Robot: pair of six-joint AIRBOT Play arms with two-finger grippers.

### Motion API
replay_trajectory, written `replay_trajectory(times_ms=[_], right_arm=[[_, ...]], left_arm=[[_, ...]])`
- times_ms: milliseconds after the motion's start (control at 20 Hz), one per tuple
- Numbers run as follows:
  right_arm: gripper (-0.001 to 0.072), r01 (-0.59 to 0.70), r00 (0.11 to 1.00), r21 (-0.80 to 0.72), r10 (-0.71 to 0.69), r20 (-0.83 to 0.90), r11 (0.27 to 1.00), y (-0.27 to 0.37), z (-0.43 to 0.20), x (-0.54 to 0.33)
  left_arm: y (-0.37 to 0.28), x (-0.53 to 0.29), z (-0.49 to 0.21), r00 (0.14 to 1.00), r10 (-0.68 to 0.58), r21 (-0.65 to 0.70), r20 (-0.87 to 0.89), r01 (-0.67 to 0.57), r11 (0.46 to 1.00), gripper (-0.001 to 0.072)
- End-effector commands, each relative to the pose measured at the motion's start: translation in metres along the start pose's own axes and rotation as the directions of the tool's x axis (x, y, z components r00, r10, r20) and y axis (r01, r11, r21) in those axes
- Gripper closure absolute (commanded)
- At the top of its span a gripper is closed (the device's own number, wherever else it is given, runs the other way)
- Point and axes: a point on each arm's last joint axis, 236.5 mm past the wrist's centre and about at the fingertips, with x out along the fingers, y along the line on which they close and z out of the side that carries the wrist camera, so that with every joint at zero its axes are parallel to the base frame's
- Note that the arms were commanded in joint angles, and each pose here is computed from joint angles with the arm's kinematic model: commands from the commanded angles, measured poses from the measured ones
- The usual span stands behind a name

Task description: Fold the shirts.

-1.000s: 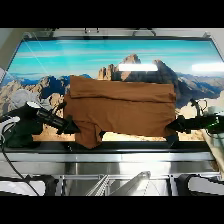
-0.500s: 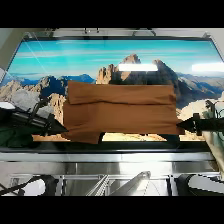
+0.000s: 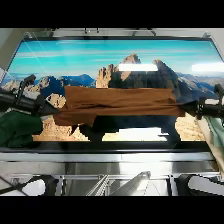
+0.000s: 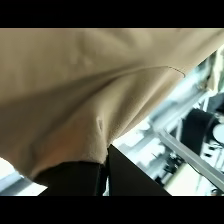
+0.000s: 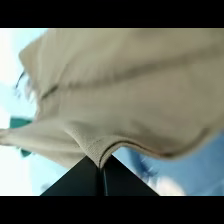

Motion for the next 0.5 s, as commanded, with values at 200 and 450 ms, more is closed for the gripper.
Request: replay_trajectory(times_ms=[200,450], right_arm=[[0.0694,0.211,0.964,-0.105,-0.190,0.186,0.972,-0.034,0.079,0.055],[0.0694,0.277,0.950,-0.133,-0.250,0.186,0.952,-0.061,0.091,0.086]], left_arm=[[0.026,0.016,0.127,0.999,0.037,0.081,0.027,-0.039,0.996,0.0693],[0.062,0.038,0.178,0.998,0.044,0.092,0.039,-0.048,0.995,0.0694]])
